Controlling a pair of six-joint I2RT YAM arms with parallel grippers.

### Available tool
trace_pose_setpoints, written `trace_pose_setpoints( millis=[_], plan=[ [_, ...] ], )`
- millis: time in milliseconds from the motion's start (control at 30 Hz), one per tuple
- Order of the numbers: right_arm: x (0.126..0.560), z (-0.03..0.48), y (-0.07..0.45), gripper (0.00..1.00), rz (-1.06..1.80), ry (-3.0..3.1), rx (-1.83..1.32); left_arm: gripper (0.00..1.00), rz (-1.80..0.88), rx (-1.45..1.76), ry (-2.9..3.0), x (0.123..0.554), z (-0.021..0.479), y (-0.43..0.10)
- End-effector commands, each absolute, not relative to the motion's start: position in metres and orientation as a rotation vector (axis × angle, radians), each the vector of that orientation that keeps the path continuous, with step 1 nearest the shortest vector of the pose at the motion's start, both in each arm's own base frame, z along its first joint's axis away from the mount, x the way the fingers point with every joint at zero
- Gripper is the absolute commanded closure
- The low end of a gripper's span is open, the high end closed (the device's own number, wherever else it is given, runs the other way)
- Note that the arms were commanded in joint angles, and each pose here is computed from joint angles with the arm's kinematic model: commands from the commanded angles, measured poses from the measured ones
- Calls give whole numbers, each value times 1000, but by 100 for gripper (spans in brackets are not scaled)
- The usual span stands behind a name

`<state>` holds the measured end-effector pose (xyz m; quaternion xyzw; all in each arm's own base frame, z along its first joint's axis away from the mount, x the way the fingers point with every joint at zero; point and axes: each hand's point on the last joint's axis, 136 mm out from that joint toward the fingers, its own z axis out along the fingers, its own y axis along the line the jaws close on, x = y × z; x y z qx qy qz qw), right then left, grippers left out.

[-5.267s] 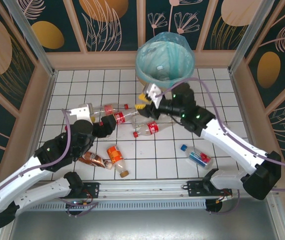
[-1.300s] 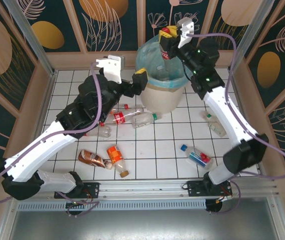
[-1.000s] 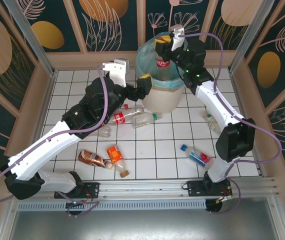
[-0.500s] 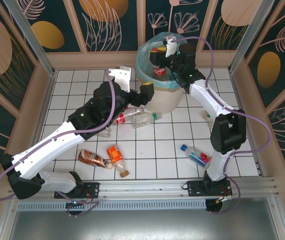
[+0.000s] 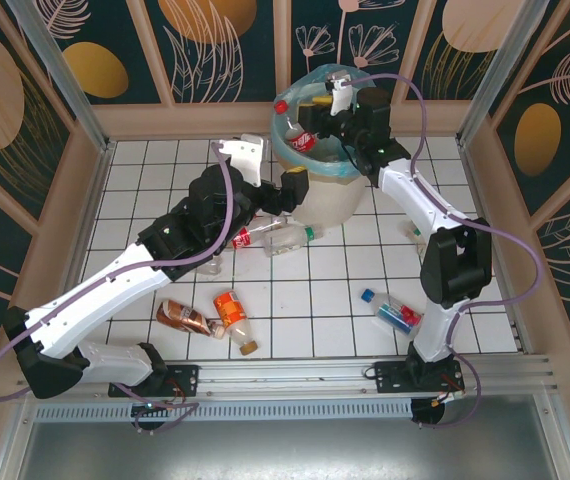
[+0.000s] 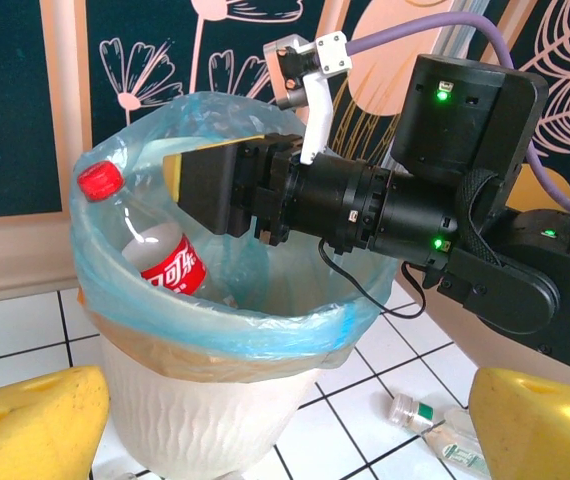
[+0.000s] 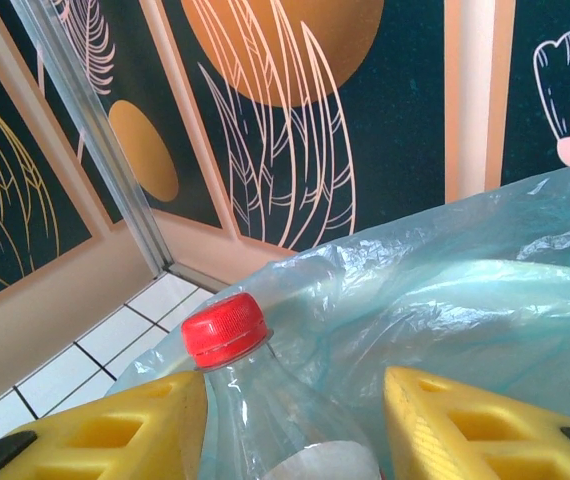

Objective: Put the plastic bottles in the bin

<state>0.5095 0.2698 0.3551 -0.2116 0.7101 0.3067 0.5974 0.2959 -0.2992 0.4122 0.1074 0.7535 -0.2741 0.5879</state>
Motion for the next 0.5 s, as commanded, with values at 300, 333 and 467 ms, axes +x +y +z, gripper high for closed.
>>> trace_pose_setpoints(
  millis=[300,333,467],
  plan=[
    [496,371,319,47,726,1649,-763,9,-573,84,1727,281,421,-240],
    [498,367,323,47,720,1666,-778,9,-554,68,1727,279,420,-232],
    [513,346,338,47,663,1753,-803,9,-501,7,1721,268,418,-200]
  ],
)
